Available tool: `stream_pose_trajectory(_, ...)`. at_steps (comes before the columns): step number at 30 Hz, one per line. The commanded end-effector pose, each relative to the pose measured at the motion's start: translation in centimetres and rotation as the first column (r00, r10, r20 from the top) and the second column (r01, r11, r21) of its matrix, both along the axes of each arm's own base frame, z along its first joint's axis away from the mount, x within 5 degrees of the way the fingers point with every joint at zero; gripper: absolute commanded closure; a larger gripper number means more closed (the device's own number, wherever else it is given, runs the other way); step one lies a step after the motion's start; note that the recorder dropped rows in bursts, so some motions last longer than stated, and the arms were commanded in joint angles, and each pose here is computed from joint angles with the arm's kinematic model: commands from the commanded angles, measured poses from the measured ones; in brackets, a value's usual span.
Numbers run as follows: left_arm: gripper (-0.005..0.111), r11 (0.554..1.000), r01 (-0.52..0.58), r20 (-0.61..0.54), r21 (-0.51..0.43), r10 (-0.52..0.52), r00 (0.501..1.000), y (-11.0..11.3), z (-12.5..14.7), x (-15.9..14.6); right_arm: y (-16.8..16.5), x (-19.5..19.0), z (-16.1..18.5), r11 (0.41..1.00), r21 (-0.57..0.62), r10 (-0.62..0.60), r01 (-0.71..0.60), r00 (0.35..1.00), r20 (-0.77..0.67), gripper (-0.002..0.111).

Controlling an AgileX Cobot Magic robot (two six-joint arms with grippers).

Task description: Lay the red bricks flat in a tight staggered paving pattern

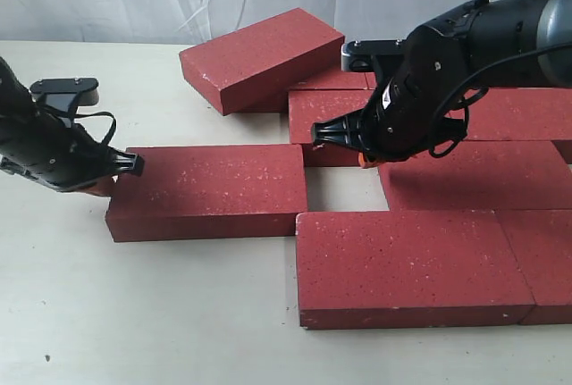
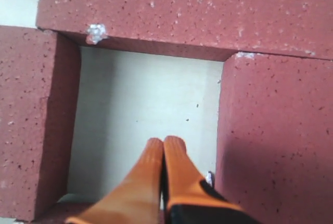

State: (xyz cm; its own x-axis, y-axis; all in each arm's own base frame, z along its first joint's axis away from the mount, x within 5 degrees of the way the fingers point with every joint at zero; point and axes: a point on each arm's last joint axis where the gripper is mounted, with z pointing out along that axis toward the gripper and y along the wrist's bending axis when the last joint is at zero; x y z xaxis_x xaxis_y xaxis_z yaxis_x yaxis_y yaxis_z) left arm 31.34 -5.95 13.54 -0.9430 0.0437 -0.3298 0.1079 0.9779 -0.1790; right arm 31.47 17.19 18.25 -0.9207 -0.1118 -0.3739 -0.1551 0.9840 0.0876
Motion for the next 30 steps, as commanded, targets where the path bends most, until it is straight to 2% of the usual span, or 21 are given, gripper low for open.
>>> stream_pose_trajectory(1, 0.107, 1.000, -0.014, -0.037, -0.025, 0.014, 0.999, -0.6, -0.3, 0.3, -0.2, 0.1, 0.4, 1.000, -0.002, 0.000, 0.000, 1.000, 0.011, 0.109)
stream_pose_trajectory(3, 0.107, 0.999, 0.030, -0.028, -0.022, -0.031, 0.999, -1.5, -0.2, 0.3, -0.2, 0.1, 0.4, 1.000, -0.001, 0.001, -0.001, 1.000, 0.015, 0.109)
stream_pose_trajectory(11, 0.107, 0.997, 0.058, -0.010, -0.049, -0.059, 0.998, -3.3, -0.1, 0.1, -0.2, 0.1, 0.4, 1.000, 0.000, 0.001, -0.001, 1.000, 0.017, 0.109)
stream_pose_trajectory(30, 0.107, 0.989, 0.102, 0.020, -0.108, -0.101, 0.995, -4.7, 0.0, 0.1, -0.2, 0.1, 0.4, 1.000, 0.000, 0.001, -0.001, 1.000, 0.017, 0.109)
